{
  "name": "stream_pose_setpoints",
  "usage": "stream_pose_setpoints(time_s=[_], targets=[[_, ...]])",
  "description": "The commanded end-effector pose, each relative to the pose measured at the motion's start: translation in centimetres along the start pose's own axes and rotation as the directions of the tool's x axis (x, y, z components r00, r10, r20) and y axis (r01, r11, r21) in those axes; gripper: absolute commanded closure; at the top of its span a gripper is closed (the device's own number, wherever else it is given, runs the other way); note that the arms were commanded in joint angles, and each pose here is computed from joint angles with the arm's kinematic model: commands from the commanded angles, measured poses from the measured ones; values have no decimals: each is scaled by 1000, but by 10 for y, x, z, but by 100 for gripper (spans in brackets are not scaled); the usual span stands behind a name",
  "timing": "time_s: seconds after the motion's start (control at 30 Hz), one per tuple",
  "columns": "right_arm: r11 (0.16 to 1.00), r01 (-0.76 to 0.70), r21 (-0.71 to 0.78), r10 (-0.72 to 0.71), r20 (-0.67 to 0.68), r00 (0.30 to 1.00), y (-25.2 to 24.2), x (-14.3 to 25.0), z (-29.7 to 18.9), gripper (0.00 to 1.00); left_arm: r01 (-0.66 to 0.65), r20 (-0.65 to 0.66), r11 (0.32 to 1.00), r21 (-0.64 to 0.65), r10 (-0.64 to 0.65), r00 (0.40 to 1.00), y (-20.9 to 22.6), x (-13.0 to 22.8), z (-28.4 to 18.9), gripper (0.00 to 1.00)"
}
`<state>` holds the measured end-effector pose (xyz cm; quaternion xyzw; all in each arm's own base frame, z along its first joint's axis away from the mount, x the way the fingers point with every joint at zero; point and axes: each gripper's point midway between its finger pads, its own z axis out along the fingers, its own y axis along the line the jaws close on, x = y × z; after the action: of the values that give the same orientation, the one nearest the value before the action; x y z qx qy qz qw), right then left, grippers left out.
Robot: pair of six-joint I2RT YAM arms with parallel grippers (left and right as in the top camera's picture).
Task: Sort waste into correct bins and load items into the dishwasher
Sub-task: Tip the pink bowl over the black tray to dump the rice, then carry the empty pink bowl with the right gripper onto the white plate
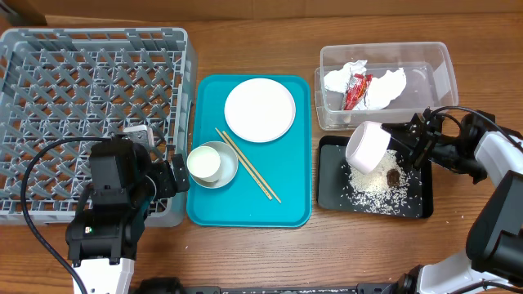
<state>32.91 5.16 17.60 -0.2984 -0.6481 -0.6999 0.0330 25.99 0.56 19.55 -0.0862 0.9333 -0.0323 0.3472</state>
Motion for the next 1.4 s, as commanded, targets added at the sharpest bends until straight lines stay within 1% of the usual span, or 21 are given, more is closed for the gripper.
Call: stream_pose_setpoints(time_s=[0.0, 0.07, 0.17, 0.23, 0.3, 0.33, 0.4, 0.47, 0.5, 0.6, 0.7, 0.8, 0.83, 0.93, 1.0, 1.1, 1.2, 1.27, 1.3, 1.37], targets=[[999, 19, -39, -19, -6, 1000, 12, 6, -2, 96, 1, 24, 1000, 8, -2, 1000, -3, -8, -5, 0], [999, 26, -38, -26, -5, 1000, 12, 6, -2, 96, 1, 24, 1000, 9, -2, 1000, -3, -9, -5, 0], [993, 115, -5, -115, 1, 993, 8, 2, 0, 96, 2, 24, 1000, 9, -2, 1000, -3, -9, -5, 0], [984, 127, 127, -131, 26, 991, -13, -5, 2, 96, 1, 26, 1000, 9, -2, 1000, -3, -9, -5, 0], [953, 144, 267, -161, 42, 986, -35, -12, 3, 96, 2, 27, 1000, 9, -2, 1000, -3, -9, -5, 0], [938, 164, 305, -183, 36, 982, -40, -12, 4, 96, 2, 27, 1000, 9, -2, 1000, -3, -9, -5, 0], [912, 242, 331, -254, -7, 967, -39, -7, 11, 96, 2, 27, 1000, 9, -2, 1000, -3, -9, -5, 0], [879, 343, 332, -344, -58, 937, -27, 2, 20, 96, 2, 30, 1000, 9, -2, 1000, -3, -10, -5, 0], [871, 363, 331, -362, -67, 930, -23, 4, 22, 96, 2, 30, 1000, 9, -2, 1000, -3, -10, -5, 0], [797, 473, 375, -466, -116, 877, -4, 13, 35, 96, 2, 31, 1000, 10, -2, 1000, -3, -10, -5, 0], [674, 568, 473, -557, -181, 811, 10, 21, 50, 96, 2, 31, 1000, 10, -2, 1000, -3, -10, -5, 0], [505, 654, 563, -637, -268, 723, 21, 28, 71, 96, 2, 32, 1000, 10, -2, 1000, -3, -10, -5, 0], [438, 688, 579, -668, -303, 680, 24, 30, 82, 96, 2, 31, 1000, 10, -2, 1000, -3, -10, -5, 0], [277, 754, 595, -741, -367, 562, 30, 32, 113, 96, 2, 30, 1000, 10, -2, 1000, -3, -10, -4, 0], [169, 791, 588, -790, -399, 465, 32, 33, 136, 96, 2, 29, 1000, 9, -2, 1000, -3, -10, -4, 0], [-15, 798, 602, -849, -430, 308, 36, 29, 171, 96, 2, 25, 1000, 9, -2, 1000, -3, -10, -3, 0], [-137, 788, 600, -874, -447, 189, 36, 27, 201, 96, 4, 24, 1000, 9, -5, 1000, -3, -9, -3, 0], [-209, 799, 564, -874, -474, 106, 30, 29, 226, 96, 5, 24, 1000, 9, -5, 1000, -3, -9, -3, 0], [-231, 808, 542, -870, -487, 78, 24, 30, 237, 96, 5, 24, 1000, 10, -5, 1000, -3, -9, -3, 0], [-246, 823, 511, -861, -506, 56, 9, 29, 256, 96, 5, 24, 1000, 9, -5, 1000, -3, -9, -3, 0]])
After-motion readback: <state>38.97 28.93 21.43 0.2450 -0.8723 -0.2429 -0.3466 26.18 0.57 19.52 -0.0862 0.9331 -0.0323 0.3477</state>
